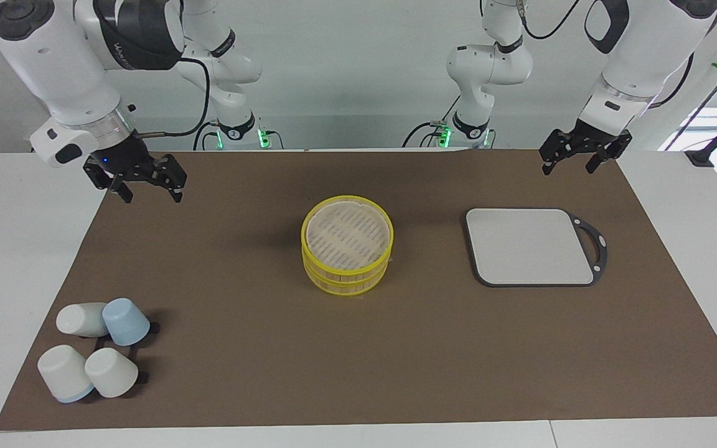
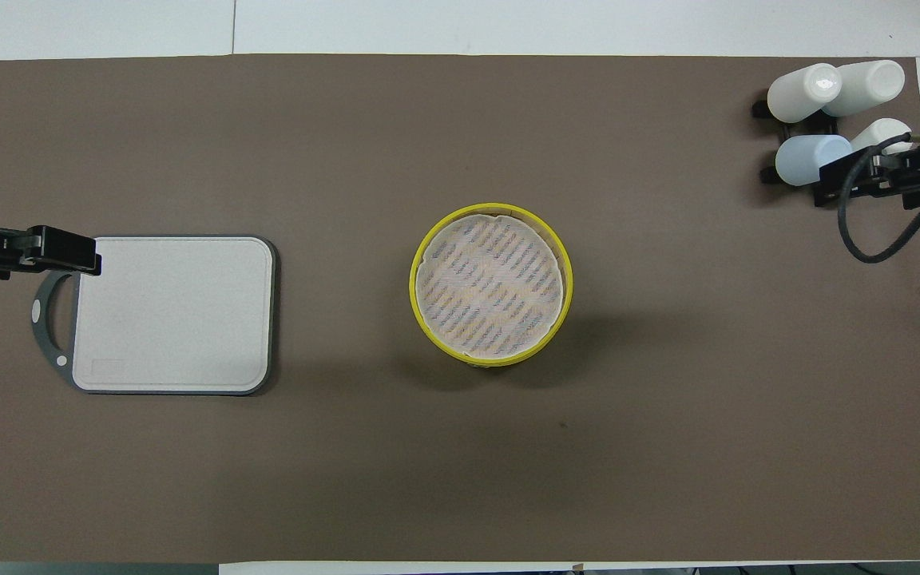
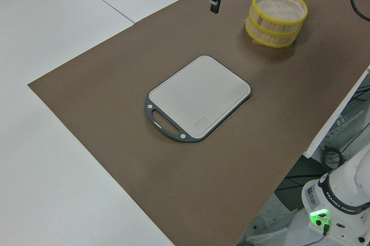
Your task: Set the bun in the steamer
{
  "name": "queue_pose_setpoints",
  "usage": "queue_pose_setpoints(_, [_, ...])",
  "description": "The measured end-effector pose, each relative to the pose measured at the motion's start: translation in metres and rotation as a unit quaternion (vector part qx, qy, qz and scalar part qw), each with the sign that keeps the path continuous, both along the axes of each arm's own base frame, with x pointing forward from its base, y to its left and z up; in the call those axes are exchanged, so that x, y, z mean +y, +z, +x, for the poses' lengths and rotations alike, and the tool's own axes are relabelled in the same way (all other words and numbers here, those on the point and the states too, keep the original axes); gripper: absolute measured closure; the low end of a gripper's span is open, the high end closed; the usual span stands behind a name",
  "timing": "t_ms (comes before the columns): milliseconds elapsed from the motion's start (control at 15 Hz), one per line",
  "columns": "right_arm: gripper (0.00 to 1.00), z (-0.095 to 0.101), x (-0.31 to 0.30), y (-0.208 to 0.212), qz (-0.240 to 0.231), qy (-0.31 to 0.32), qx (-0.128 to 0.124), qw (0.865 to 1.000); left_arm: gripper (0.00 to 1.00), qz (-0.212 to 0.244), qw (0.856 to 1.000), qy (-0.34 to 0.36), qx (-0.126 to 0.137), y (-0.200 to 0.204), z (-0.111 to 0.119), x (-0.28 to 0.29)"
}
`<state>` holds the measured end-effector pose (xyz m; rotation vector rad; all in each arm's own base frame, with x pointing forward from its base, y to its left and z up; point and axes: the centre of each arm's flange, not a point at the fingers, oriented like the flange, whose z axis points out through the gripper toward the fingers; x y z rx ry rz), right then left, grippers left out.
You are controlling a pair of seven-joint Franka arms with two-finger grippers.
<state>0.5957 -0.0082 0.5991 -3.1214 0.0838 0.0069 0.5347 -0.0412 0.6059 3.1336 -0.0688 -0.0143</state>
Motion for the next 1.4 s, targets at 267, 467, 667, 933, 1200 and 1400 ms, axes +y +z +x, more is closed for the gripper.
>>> queue_pose_setpoints(267, [0.00,-0.012,-0.006,0.000,-0.002,-0.006,0.004,1.000,0.00,0.000,1.000,0.000,0.000,0.000,0.000,0.000])
queue_pose_setpoints(467, [0.00,-0.024,-0.006,0.003,-0.004,-0.001,0.001,1.000,0.00,0.000,1.000,0.000,0.000,0.000,0.000,0.000])
queue_pose_setpoints(667, [0.00,-0.026,-0.009,0.002,-0.004,0.017,-0.001,1.000,0.00,0.000,1.000,0.000,0.000,0.000,0.000,0.000])
queue_pose_setpoints(933, [0.00,-0.026,-0.020,-0.001,-0.004,0.009,0.003,1.000,0.00,0.000,1.000,0.000,0.000,0.000,0.000,-0.001])
queue_pose_setpoints(1200, [0.00,-0.027,-0.024,-0.002,-0.004,0.006,0.006,1.000,0.00,0.000,1.000,-0.001,0.000,0.000,0.000,-0.001])
queue_pose_setpoints(1400, [0.00,-0.028,-0.024,-0.002,-0.004,0.008,0.007,1.000,0.00,0.000,1.000,-0.001,0.000,0.000,0.000,-0.001])
